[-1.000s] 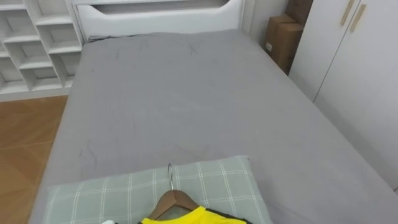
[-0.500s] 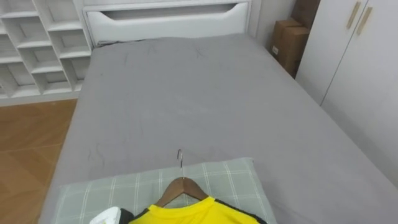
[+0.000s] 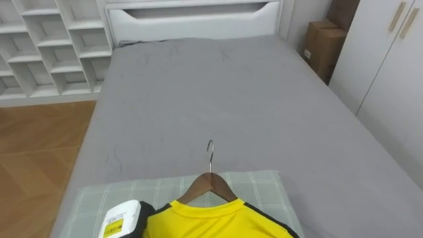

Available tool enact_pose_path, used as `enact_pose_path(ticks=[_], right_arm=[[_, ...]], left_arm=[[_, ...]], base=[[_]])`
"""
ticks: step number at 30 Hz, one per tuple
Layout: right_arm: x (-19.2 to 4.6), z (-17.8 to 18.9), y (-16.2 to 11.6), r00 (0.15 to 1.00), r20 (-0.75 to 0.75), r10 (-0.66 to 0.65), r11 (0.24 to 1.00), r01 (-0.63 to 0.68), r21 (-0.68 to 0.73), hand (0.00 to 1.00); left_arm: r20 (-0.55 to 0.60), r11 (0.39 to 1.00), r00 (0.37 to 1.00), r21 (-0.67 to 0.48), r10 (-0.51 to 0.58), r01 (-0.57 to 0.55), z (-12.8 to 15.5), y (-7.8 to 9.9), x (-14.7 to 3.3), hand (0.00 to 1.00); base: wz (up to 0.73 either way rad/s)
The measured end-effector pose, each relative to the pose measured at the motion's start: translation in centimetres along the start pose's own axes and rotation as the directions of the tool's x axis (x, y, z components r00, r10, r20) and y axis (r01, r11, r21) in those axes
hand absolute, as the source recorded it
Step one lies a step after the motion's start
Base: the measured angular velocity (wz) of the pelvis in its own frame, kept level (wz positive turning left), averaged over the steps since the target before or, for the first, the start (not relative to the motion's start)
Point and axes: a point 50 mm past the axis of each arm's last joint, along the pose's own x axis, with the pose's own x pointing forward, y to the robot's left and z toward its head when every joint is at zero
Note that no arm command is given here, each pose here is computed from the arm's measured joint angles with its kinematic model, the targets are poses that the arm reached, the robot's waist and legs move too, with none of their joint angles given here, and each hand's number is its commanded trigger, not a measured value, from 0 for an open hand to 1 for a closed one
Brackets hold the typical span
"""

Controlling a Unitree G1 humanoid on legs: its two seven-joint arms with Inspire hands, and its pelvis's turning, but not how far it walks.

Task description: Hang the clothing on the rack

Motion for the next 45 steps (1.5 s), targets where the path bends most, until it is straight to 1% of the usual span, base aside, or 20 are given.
enact_pose_path(ticks=[4, 6, 14, 21, 23, 24, 25, 26, 27, 28, 30, 33, 36, 45], right_arm=[[0.0, -0.2, 0.0, 1.000, -0.005, 0.003, 1.000, -0.002, 0.017, 0.00], [0.0, -0.4, 0.0, 1.000, -0.011, 0.002, 0.999, -0.002, 0.035, 0.00], [0.0, -0.8, 0.0, 1.000, -0.024, -0.001, 0.999, 0.002, 0.036, 0.00], [-0.1, -0.9, 0.0, 1.000, -0.028, -0.006, 0.999, 0.007, 0.035, 0.00], [-0.1, -1.1, 0.1, 0.999, -0.041, -0.008, 0.999, 0.010, 0.035, 0.00], [-0.1, -1.3, 0.1, 0.999, -0.050, -0.011, 0.999, 0.013, 0.033, 0.00], [-0.1, -1.4, 0.1, 0.998, -0.053, -0.013, 0.999, 0.014, 0.031, 0.00], [-0.1, -1.5, 0.1, 0.998, -0.061, -0.014, 1.000, 0.015, 0.023, 0.00], [-0.1, -1.6, 0.2, 0.998, -0.064, -0.014, 1.000, 0.015, 0.019, 0.00], [-0.1, -1.8, 0.2, 0.997, -0.072, -0.013, 1.000, 0.014, 0.008, 0.00], [-0.2, -2.4, 0.5, 0.996, -0.094, -0.006, 1.000, 0.007, 0.005, 0.00], [-0.2, -2.4, 0.5, 0.995, -0.101, -0.002, 1.000, 0.002, 0.000, 0.00], [-0.2, -2.4, 0.5, 0.995, -0.102, 0.000, 1.000, -0.002, -0.023, 0.00], [-0.2, -2.4, 0.7, 0.994, -0.107, 0.016, 0.999, -0.020, -0.033, 0.00]], left_arm=[[0.037, 0.999, 0.998, 0.000, 0.041, -0.041, 0.5, 1.1, 0.1, 1.00], [0.066, 0.997, 0.994, -0.013, 0.082, -0.081, 0.9, 1.6, -0.1, 1.00], [0.134, 0.988, 0.979, -0.050, 0.155, -0.149, 2.1, 2.7, -0.3, 1.00], [0.151, 0.980, 0.969, -0.064, 0.195, -0.187, 2.5, 3.1, -0.3, 1.00], [0.178, 0.975, 0.958, -0.061, 0.223, -0.216, 2.8, 3.9, -0.3, 1.00], [0.214, 0.963, 0.939, -0.062, 0.269, -0.261, 3.4, 4.9, -0.3, 1.00], [0.236, 0.954, 0.924, -0.073, 0.301, -0.292, 3.7, 5.5, -0.4, 1.00], [0.277, 0.927, 0.885, -0.106, 0.374, -0.359, 4.4, 6.7, -0.6, 1.00], [0.293, 0.912, 0.863, -0.128, 0.411, -0.390, 4.8, 7.2, -0.7, 1.00], [0.318, 0.881, 0.822, -0.170, 0.473, -0.441, 5.3, 8.0, -1.0, 1.00], [0.339, 0.842, 0.771, -0.222, 0.539, -0.491, 6.0, 8.7, -1.3, 1.00], [0.351, 0.832, 0.754, -0.239, 0.555, -0.501, 6.4, 9.1, -1.5, 1.00], [0.356, 0.834, 0.754, -0.241, 0.552, -0.497, 6.4, 9.0, -1.6, 1.00], [0.363, 0.831, 0.747, -0.244, 0.556, -0.500, 6.5, 9.2, -1.6, 1.00]], base=[[0.00], [0.00], [0.00], [0.00], [0.00], [0.00], [0.00], [0.00], [0.00], [0.00], [0.00], [0.00], [0.00], [0.00]])
